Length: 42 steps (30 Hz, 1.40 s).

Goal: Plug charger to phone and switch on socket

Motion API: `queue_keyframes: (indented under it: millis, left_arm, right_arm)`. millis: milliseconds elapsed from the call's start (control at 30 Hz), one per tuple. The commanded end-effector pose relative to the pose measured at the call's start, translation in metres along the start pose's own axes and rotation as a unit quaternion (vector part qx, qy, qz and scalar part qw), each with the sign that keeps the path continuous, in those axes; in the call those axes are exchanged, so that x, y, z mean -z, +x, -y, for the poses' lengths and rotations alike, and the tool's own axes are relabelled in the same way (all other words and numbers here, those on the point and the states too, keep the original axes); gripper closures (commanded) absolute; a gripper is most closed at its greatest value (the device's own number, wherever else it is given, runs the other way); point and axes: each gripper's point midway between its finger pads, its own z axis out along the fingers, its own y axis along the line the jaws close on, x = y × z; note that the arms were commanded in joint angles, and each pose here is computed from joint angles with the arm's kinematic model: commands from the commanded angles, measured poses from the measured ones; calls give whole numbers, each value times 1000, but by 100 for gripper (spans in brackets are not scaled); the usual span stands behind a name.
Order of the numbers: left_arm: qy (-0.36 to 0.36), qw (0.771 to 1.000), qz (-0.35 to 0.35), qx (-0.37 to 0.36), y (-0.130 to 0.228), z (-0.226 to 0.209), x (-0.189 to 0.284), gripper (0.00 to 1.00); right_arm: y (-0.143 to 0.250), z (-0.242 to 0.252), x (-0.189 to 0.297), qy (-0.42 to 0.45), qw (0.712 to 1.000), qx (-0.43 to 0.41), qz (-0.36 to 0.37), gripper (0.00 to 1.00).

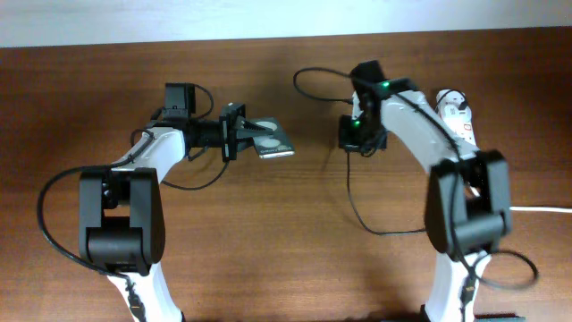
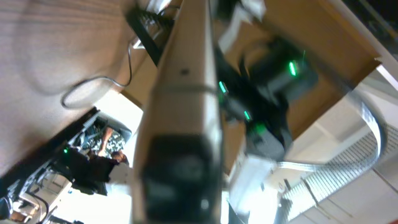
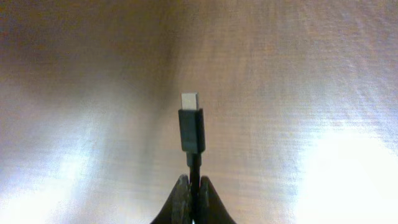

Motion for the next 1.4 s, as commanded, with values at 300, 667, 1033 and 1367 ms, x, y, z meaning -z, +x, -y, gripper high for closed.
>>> queue_keyframes:
  millis: [300,667,1033,1367]
  left_arm:
    - [-7,972,67,-226,-23,36,2,100]
    - [16,948,22,-318,-3,62,1,100]
    - [17,950,21,-310,-3,62,1,100]
    - [17,963,20,-270,-3,62,1,100]
  right_arm:
    - [115,-110,155,-190,958,216,7,96]
    - [96,-149,142,-118,973,174,99,96]
    - [113,-158,122,-151,976,154,25,96]
    - [102,-160,121,-145,976,156,49,96]
